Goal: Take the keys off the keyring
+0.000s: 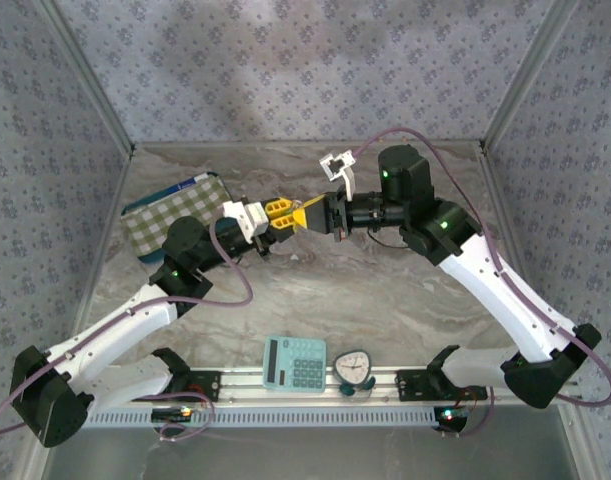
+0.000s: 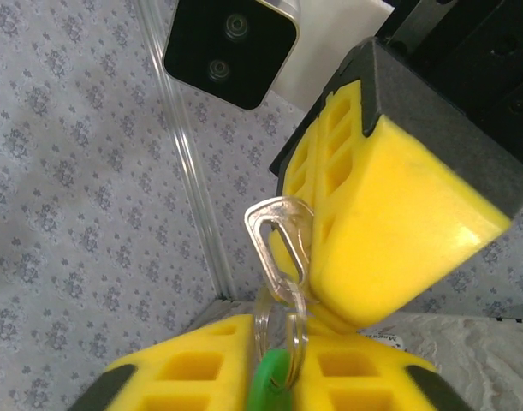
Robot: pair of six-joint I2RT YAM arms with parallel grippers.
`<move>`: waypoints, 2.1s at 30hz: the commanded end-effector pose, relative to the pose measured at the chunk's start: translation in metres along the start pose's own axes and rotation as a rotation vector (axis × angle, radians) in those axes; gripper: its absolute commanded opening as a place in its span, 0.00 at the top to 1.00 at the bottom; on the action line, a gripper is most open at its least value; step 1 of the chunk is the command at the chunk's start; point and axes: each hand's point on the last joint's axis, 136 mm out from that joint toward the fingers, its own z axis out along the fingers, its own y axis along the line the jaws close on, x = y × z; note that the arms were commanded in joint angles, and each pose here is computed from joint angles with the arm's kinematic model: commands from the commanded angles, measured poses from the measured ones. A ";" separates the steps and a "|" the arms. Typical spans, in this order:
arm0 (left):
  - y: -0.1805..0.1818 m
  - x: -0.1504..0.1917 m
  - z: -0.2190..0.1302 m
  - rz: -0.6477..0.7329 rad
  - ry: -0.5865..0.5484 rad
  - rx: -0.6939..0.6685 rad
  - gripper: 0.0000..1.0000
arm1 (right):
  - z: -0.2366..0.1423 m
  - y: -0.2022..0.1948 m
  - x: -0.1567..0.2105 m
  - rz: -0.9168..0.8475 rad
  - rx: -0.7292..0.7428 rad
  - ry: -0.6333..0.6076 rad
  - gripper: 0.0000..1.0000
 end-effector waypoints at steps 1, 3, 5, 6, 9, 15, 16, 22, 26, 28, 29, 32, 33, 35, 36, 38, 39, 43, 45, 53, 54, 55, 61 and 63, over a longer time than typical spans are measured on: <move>-0.002 -0.031 0.000 0.036 -0.080 0.012 0.90 | -0.007 0.009 -0.007 -0.013 -0.027 -0.027 1.00; -0.002 -0.030 -0.001 0.034 -0.073 0.009 0.95 | -0.010 0.010 -0.009 -0.021 -0.023 -0.039 1.00; -0.003 -0.029 -0.002 0.033 -0.063 0.011 1.00 | -0.012 0.007 -0.009 -0.023 -0.005 -0.045 1.00; -0.002 -0.029 -0.003 0.029 -0.058 0.005 1.00 | -0.014 0.005 -0.010 -0.027 0.008 -0.051 1.00; -0.002 -0.028 -0.006 0.028 -0.038 0.003 1.00 | -0.016 0.001 -0.011 -0.035 0.044 -0.063 1.00; 0.002 -0.028 -0.011 0.034 0.007 -0.030 1.00 | -0.022 -0.003 -0.005 -0.111 0.110 -0.063 1.00; 0.002 -0.028 -0.011 0.031 0.018 -0.034 1.00 | -0.023 -0.005 -0.004 -0.121 0.127 -0.064 1.00; 0.003 -0.024 -0.014 -0.001 0.093 -0.038 1.00 | -0.024 -0.002 0.006 -0.235 0.181 -0.036 1.00; 0.002 -0.025 -0.016 -0.027 0.127 -0.034 1.00 | -0.026 0.003 0.010 -0.364 0.223 -0.051 1.00; 0.003 -0.026 -0.015 -0.048 0.145 -0.032 1.00 | -0.027 0.004 0.012 -0.445 0.253 -0.061 1.00; 0.002 -0.026 -0.015 -0.057 0.154 -0.026 1.00 | -0.027 0.006 0.015 -0.496 0.261 -0.059 1.00; 0.001 -0.026 -0.015 -0.084 0.188 -0.014 1.00 | -0.025 0.010 0.023 -0.625 0.290 -0.050 1.00; 0.001 -0.027 -0.015 -0.092 0.191 -0.015 1.00 | -0.024 0.012 0.025 -0.667 0.292 -0.048 1.00; 0.000 -0.028 -0.015 -0.103 0.193 -0.010 1.00 | -0.021 0.017 0.030 -0.756 0.307 -0.058 1.00; 0.000 -0.029 -0.015 -0.109 0.192 -0.008 1.00 | -0.021 0.019 0.030 -0.786 0.318 -0.071 1.00; 0.000 -0.029 -0.014 -0.124 0.195 -0.007 1.00 | -0.022 0.021 0.030 -0.822 0.328 -0.082 1.00; 0.001 -0.029 -0.014 -0.131 0.197 -0.009 1.00 | -0.022 0.021 0.031 -0.839 0.330 -0.079 1.00; 0.000 -0.031 -0.012 -0.152 0.205 -0.003 1.00 | -0.019 0.025 0.037 -0.908 0.335 -0.060 1.00; 0.000 -0.032 -0.012 -0.163 0.204 -0.003 1.00 | -0.018 0.027 0.039 -0.930 0.325 -0.060 1.00; 0.002 -0.033 -0.009 -0.184 0.219 -0.005 1.00 | -0.015 0.031 0.053 -1.018 0.294 -0.001 1.00; 0.001 -0.033 -0.009 -0.182 0.218 0.000 1.00 | -0.013 0.031 0.057 -1.037 0.286 0.015 1.00; 0.001 -0.034 -0.009 -0.184 0.217 0.001 1.00 | -0.012 0.032 0.059 -1.054 0.287 0.022 1.00; 0.001 -0.034 -0.007 -0.200 0.226 0.012 1.00 | -0.003 0.032 0.069 -1.116 0.274 0.091 1.00; -0.001 -0.035 -0.007 -0.202 0.228 0.022 1.00 | 0.000 0.031 0.073 -1.141 0.276 0.124 1.00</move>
